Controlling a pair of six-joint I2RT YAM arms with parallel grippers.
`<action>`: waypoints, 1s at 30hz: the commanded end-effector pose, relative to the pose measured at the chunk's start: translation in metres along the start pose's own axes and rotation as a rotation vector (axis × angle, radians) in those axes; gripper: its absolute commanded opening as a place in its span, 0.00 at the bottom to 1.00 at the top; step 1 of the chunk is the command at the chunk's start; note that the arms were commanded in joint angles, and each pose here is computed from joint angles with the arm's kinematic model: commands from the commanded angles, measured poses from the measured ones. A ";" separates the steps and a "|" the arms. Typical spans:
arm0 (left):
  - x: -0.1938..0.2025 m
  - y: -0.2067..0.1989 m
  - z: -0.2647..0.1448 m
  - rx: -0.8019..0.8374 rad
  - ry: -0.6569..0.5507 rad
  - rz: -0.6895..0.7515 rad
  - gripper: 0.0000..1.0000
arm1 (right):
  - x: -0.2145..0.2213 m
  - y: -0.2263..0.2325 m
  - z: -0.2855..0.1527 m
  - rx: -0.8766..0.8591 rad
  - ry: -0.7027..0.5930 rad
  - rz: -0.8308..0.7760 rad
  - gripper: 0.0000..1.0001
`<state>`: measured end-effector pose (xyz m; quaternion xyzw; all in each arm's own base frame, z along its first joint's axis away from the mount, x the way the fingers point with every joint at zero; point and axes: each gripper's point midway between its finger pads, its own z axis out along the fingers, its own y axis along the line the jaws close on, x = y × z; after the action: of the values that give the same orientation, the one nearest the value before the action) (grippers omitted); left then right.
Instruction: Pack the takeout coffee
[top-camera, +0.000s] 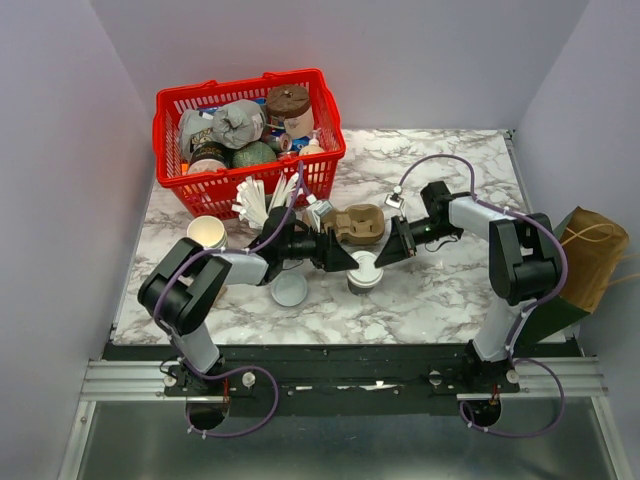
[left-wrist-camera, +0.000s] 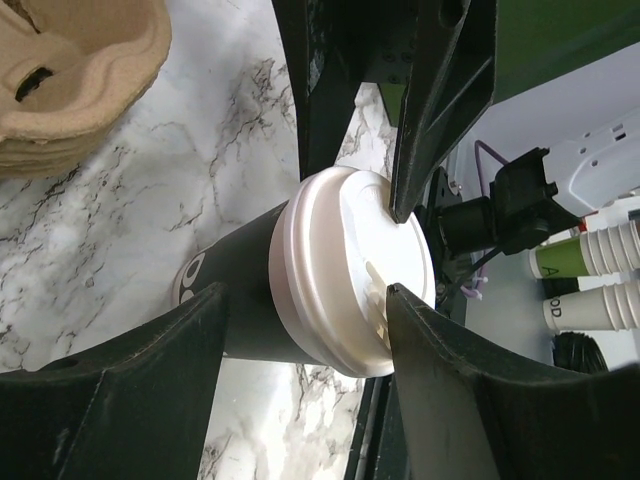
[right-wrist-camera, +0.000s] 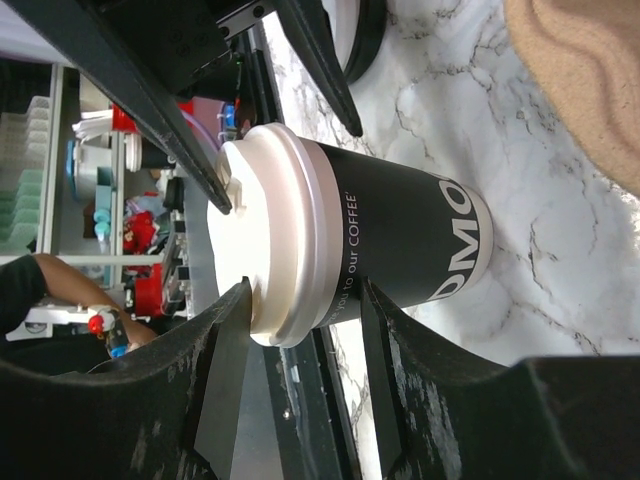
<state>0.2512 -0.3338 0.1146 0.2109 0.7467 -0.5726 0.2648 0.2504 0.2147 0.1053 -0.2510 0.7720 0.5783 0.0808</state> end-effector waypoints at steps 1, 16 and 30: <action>0.030 0.029 0.001 -0.064 0.060 -0.038 0.71 | 0.015 -0.011 0.005 -0.009 0.043 -0.008 0.54; 0.051 0.061 0.009 -0.154 0.130 -0.145 0.69 | 0.034 -0.021 0.013 -0.009 0.051 0.230 0.51; 0.005 0.031 0.019 -0.095 0.079 0.001 0.78 | 0.016 -0.006 0.002 0.049 0.020 0.087 0.54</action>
<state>0.2580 -0.3474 0.1078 0.2167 0.7482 -0.5849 0.2262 0.2451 0.2121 0.1025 -0.1756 0.7777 0.6025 0.0354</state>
